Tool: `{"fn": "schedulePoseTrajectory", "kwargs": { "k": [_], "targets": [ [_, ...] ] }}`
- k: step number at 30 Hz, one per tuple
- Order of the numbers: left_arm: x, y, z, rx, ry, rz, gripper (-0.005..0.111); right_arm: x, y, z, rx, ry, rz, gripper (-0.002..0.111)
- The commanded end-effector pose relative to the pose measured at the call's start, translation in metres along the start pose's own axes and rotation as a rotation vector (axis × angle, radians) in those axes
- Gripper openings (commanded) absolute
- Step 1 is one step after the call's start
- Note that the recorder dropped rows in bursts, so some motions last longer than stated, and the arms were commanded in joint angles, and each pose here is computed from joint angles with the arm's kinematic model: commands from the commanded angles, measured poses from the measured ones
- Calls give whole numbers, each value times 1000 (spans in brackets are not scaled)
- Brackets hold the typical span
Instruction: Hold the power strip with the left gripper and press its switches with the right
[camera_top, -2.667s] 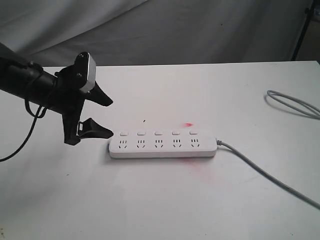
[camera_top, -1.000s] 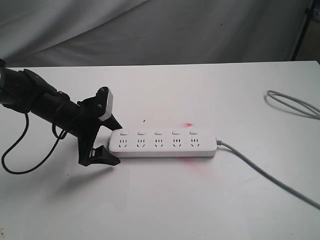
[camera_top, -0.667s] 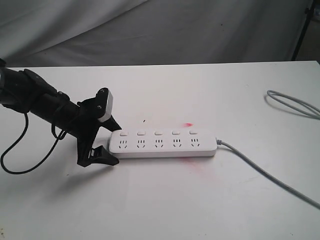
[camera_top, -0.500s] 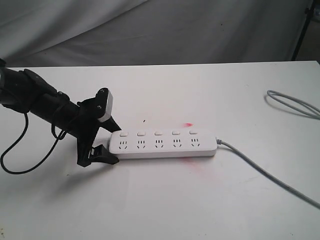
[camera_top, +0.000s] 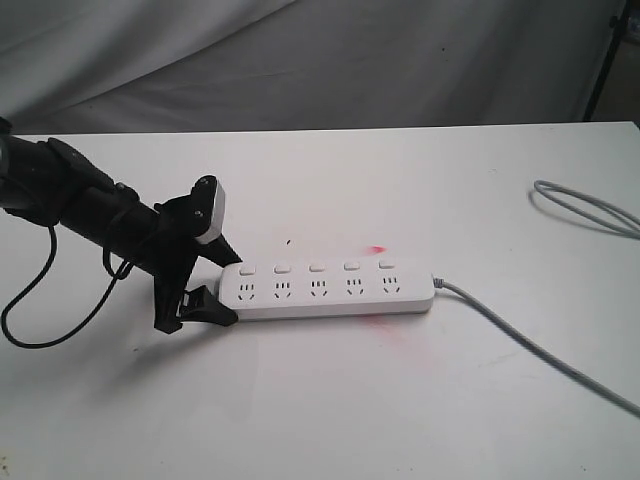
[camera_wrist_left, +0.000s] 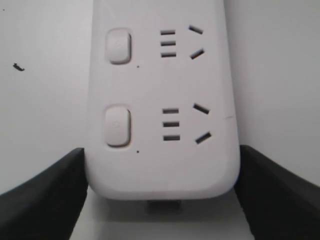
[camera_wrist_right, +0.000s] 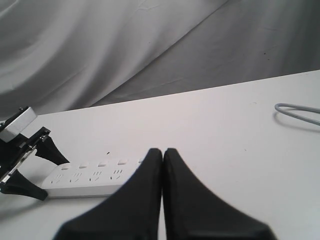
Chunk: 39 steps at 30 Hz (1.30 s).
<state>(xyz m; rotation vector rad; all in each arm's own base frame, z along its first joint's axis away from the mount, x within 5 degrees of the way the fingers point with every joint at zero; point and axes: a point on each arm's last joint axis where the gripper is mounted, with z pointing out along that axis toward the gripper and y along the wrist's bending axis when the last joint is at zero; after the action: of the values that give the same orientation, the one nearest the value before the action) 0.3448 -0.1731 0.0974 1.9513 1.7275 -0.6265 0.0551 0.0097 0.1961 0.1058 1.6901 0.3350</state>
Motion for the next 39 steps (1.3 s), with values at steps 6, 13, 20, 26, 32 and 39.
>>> {"fn": "schedulePoseTrajectory", "kwargs": {
  "k": [6,13,20,26,32,39],
  "targets": [
    [-2,1,0,-1,1,8,69,1,-1,0,7,-2,8,0],
    [-2,1,0,-1,1,8,69,1,-1,0,7,-2,8,0],
    [-2,1,0,-1,1,8,69,1,-1,0,7,-2,8,0],
    [-2,1,0,-1,1,8,69,1,-1,0,12,-3,-16,0],
    [-2,1,0,-1,1,8,69,-6,0,0,-2,-77,-16,0],
    [-2,1,0,-1,1,8,69,-34,3,-7,-60,-394,142,0]
  ]
}}
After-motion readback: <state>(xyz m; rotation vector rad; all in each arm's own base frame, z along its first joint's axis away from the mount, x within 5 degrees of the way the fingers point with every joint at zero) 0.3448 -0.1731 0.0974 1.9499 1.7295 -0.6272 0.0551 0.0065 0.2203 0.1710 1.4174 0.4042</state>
